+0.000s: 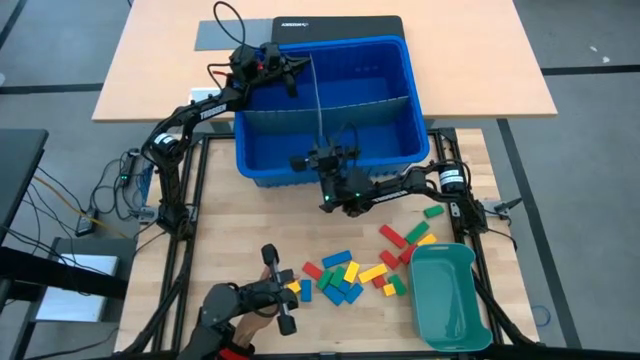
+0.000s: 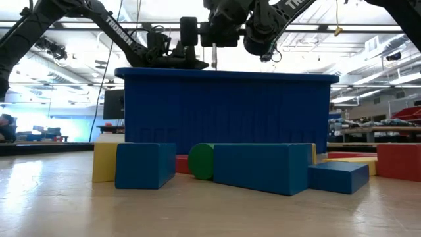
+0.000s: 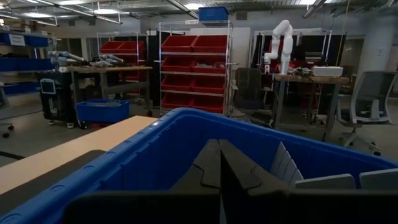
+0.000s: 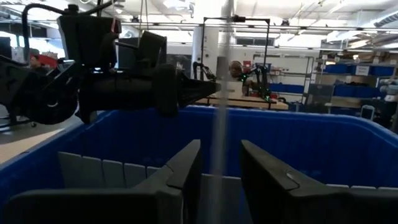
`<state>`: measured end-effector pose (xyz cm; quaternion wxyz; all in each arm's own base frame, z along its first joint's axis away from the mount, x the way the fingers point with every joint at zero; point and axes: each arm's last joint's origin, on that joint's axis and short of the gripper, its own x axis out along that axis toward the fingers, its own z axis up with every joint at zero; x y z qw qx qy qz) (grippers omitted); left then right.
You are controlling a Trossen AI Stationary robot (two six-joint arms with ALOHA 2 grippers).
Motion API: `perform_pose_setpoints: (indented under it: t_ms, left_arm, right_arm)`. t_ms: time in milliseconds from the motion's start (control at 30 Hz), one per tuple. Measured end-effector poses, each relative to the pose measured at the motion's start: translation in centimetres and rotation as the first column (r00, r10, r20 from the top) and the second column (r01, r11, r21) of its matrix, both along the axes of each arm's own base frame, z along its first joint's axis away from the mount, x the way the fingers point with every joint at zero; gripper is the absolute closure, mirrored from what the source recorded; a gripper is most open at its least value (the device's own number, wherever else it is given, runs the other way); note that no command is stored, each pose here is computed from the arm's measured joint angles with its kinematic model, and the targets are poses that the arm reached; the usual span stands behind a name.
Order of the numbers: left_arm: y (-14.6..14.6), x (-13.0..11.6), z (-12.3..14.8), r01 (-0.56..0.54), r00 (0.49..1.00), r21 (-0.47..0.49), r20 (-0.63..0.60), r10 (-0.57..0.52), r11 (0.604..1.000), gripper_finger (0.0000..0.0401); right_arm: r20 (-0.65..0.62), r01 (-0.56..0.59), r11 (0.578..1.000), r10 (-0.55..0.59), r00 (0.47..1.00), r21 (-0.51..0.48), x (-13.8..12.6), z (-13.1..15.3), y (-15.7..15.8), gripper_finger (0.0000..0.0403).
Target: Sort Items/Unsort Items
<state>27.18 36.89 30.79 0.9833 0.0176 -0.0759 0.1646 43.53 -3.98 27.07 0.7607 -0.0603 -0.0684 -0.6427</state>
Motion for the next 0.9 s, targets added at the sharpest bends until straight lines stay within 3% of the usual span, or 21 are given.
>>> perform_pose_setpoints:
  t_ms: [433,667,800,900]
  left_arm:
    - [0.1,-0.1,0.4,0.012,1.000,-0.004,0.009,-0.012,1.000,0.0401]
    - [0.4,-0.4,2.9,0.071,0.996,0.015,0.056,-0.072,0.997,0.0401]
    - [0.5,-0.6,4.5,0.097,0.992,0.026,0.084,-0.099,0.995,0.0401]
    - [0.4,-0.6,5.9,0.127,0.986,0.042,0.101,-0.131,0.991,0.0401]
  right_arm:
    - [0.044,-0.015,1.000,0.015,0.999,-0.010,-0.6,1.1,1.1,0.0224]
    - [-0.050,-0.030,0.999,0.029,0.998,-0.028,-1.5,4.1,3.7,0.0189]
    - [-0.103,-0.047,0.998,0.042,0.994,-0.041,-2.4,6.0,5.2,0.0216]
    - [-0.135,-0.059,0.997,0.053,0.989,-0.041,-2.9,7.0,6.1,0.0289]
